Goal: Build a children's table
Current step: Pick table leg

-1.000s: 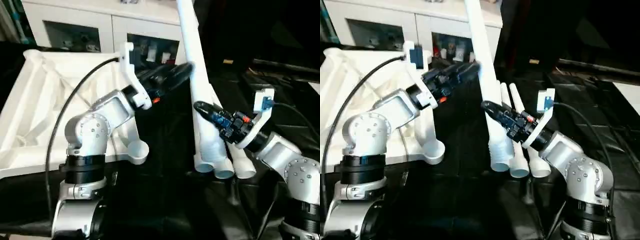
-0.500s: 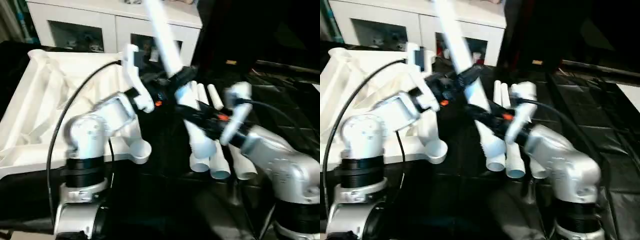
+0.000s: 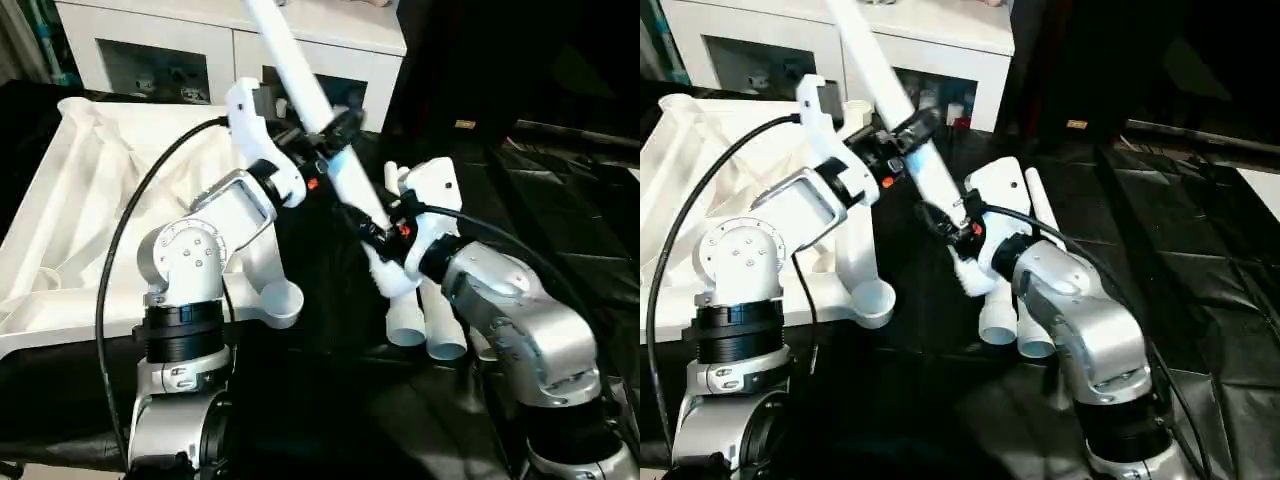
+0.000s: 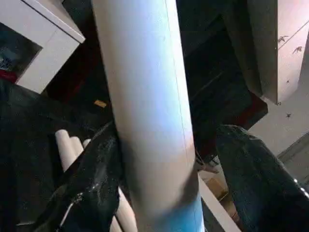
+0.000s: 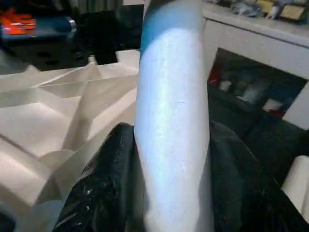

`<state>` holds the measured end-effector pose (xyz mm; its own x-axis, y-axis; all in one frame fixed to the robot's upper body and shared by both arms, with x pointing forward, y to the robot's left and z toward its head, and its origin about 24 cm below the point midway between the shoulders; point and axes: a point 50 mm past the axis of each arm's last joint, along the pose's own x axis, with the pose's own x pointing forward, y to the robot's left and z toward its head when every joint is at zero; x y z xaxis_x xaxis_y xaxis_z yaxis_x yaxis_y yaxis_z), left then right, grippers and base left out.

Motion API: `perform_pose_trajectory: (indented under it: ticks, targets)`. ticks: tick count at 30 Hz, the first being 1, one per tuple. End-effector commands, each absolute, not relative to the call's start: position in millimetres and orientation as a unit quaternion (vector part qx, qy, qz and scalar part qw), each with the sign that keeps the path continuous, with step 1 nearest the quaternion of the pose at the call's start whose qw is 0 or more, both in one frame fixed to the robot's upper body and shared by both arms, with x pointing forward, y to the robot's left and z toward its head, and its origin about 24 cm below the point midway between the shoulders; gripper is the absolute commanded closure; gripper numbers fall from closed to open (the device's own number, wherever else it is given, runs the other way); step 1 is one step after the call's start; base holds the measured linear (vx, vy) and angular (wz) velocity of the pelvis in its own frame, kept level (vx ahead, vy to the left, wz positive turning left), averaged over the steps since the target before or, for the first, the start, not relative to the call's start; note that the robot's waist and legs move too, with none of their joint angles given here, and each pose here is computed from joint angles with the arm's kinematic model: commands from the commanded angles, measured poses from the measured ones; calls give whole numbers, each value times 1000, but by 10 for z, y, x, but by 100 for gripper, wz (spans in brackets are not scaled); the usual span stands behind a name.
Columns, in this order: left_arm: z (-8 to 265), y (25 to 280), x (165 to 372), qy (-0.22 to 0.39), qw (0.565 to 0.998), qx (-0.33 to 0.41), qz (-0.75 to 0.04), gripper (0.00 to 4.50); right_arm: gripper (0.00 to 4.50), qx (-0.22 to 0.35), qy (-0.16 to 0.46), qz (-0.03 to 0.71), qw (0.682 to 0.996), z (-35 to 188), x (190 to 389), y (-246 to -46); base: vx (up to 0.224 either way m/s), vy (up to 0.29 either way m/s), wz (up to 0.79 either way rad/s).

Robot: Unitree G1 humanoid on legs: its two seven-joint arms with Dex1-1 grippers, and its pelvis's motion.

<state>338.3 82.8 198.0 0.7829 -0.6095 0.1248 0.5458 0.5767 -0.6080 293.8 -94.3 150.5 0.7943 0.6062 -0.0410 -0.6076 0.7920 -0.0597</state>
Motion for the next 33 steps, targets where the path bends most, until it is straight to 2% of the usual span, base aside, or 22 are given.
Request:
perform_pose_trajectory:
  ticks: [1,13,18,20,21,22,24,25,26,29,33]
  targets:
    - [2064,757,3383,41,879,-329,-342,149,271,-42,-12,312,949,1579,2962,-948,0,0,0]
    - [2071,687,3340,40,871,-322,-369,255,271,-56,-18,316,947,1573,2956,-908,0,0,0]
    - [2096,706,3359,31,870,-322,-371,267,271,-63,-29,314,947,1588,2966,-915,0,0,0]
    - [2110,729,3372,19,873,-314,-374,267,271,-47,-38,322,945,1600,2973,-913,0,0,0]
    - [2110,730,3373,19,873,-314,-374,267,236,-44,-37,323,944,1602,2973,-913,0,0,0]
    - [2118,745,3382,14,874,-306,-377,268,201,0,-35,339,940,1629,2966,-925,0,0,0]
    - [2126,752,3385,10,873,-300,-383,268,201,22,-32,349,936,1649,2959,-943,0,0,0]
    - [2146,762,3387,5,872,-288,-396,268,191,30,-23,363,931,1656,2951,-986,0,0,0]
    - [2161,764,3385,2,869,-280,-408,270,162,26,-19,369,929,1657,2952,-1030,0,0,0]
    - [2190,767,3379,-2,863,-263,-432,271,154,30,-9,380,925,1664,2961,-1129,0,0,0]
    - [2248,752,3339,-4,841,-234,-488,271,154,84,24,416,905,1695,2940,-1323,0,0,0]
